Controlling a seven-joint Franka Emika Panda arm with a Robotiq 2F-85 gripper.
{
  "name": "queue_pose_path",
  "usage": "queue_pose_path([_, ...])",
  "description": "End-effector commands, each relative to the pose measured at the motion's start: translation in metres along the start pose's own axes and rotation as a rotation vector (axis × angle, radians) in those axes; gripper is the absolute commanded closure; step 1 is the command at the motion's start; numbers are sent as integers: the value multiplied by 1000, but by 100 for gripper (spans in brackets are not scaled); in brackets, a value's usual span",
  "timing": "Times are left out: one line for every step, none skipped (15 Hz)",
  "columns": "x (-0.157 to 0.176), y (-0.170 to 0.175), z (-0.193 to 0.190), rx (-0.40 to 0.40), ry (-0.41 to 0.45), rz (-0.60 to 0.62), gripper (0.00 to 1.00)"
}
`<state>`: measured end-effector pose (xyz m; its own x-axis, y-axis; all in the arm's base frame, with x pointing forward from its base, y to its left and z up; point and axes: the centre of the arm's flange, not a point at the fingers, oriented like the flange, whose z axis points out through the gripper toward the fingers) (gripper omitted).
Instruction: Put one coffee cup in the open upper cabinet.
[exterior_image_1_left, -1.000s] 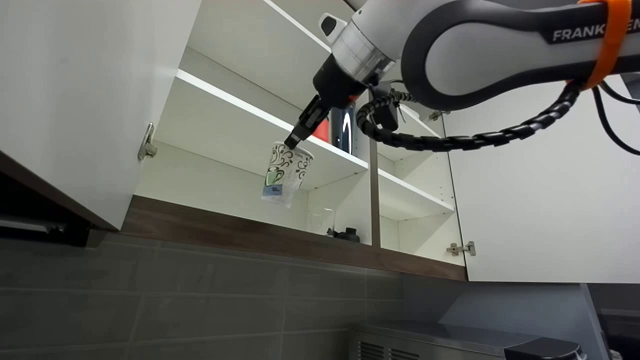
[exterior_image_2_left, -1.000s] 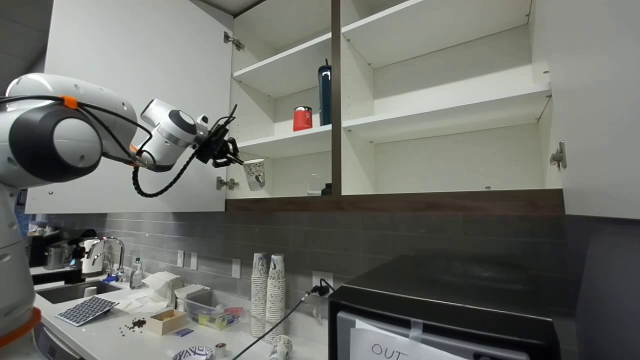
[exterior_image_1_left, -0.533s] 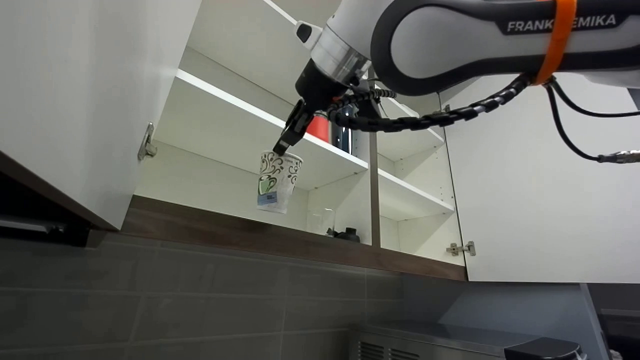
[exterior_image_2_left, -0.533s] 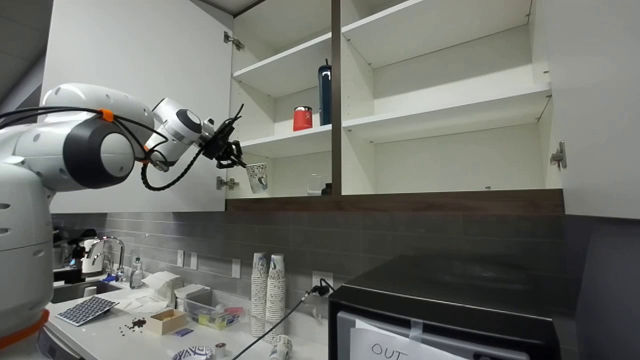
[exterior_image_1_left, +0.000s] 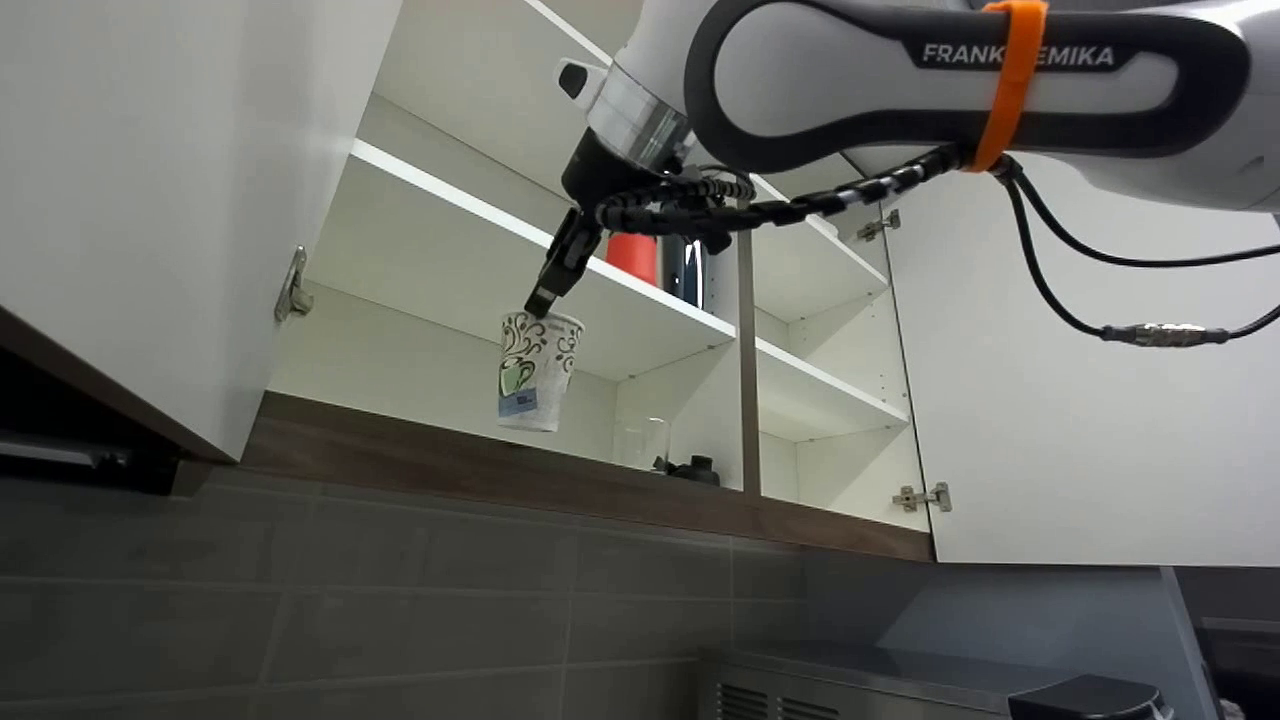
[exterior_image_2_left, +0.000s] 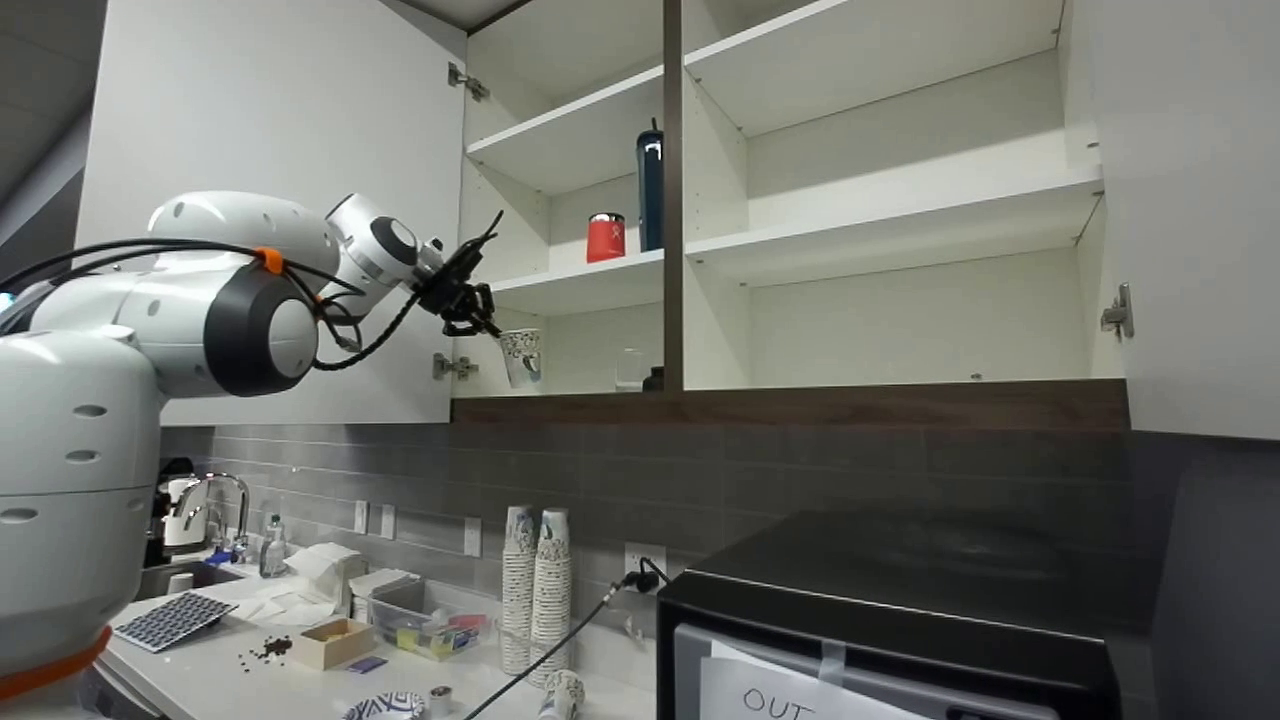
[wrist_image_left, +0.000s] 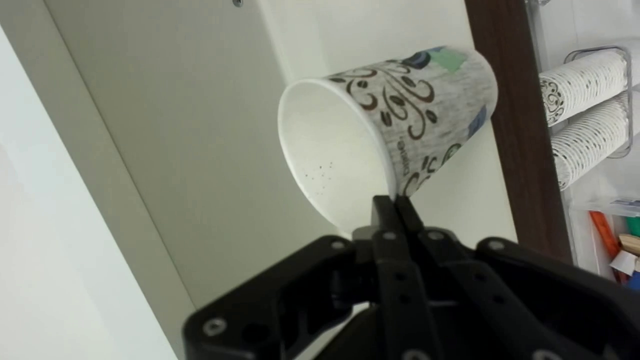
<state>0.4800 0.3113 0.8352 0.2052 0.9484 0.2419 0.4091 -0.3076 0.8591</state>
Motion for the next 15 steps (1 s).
queue_pose_path([21, 23, 13, 42, -14, -11, 99])
queue_pose_path([22, 26, 15, 53, -20, -9, 99])
queue_pose_path([23, 27, 17, 60, -26, -8, 99])
queue_pose_path([24, 29, 20, 72, -34, -3, 99])
queue_pose_path([24, 31, 23, 81, -40, -1, 99])
queue_pose_path([26, 33, 24, 87, -44, 4, 99])
queue_pose_path([26, 36, 25, 98, -49, 10, 99])
queue_pose_path([27, 38, 27, 110, -50, 16, 99])
queue_pose_path([27, 39, 29, 117, -54, 22, 99])
queue_pose_path([28, 43, 30, 128, -53, 29, 99])
queue_pose_path([29, 46, 31, 134, -55, 40, 99])
queue_pose_path([29, 48, 33, 138, -56, 50, 99])
queue_pose_path([30, 50, 35, 141, -56, 59, 99])
queue_pose_path([30, 51, 37, 145, -54, 71, 99])
queue_pose_path([30, 53, 38, 145, -51, 84, 99])
